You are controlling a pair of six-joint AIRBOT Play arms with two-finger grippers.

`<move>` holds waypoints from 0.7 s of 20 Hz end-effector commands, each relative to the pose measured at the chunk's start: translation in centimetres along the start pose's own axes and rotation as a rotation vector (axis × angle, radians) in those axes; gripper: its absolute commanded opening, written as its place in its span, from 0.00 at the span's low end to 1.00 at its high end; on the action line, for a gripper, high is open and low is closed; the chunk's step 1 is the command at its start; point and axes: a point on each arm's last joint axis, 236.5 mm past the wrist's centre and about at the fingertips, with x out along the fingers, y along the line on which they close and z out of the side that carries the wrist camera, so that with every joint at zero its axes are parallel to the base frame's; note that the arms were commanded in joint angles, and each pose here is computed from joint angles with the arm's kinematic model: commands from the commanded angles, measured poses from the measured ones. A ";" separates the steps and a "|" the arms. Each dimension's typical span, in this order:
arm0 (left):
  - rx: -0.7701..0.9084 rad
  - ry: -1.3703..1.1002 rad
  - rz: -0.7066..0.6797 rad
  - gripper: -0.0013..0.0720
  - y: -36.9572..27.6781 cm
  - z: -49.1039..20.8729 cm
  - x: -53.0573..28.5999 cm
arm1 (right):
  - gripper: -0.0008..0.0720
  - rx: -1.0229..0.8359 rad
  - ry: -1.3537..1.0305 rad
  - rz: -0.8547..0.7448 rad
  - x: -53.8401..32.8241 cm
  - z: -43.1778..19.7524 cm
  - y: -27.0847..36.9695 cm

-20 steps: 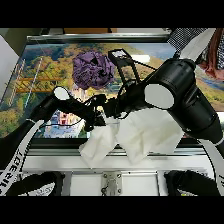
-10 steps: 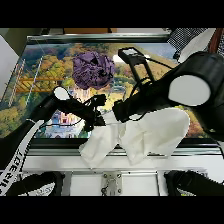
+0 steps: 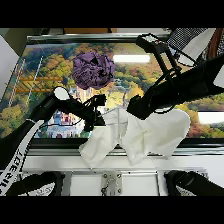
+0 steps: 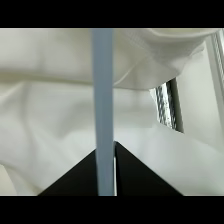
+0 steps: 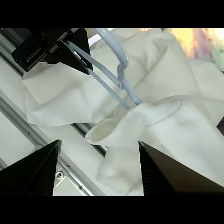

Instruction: Fold the clothes and pants, and hang the long-sleeved shirts on hangers.

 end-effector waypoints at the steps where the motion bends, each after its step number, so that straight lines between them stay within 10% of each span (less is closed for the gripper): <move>1: 0.000 0.000 -0.001 0.05 0.0 0.0 0.0 | 0.74 -0.200 -0.020 -0.017 -0.5 0.2 -0.8; 14: 0.000 0.002 -0.012 0.05 -0.3 -0.1 0.0 | 0.74 -0.016 -0.534 -0.098 -6.4 -7.1 -19.2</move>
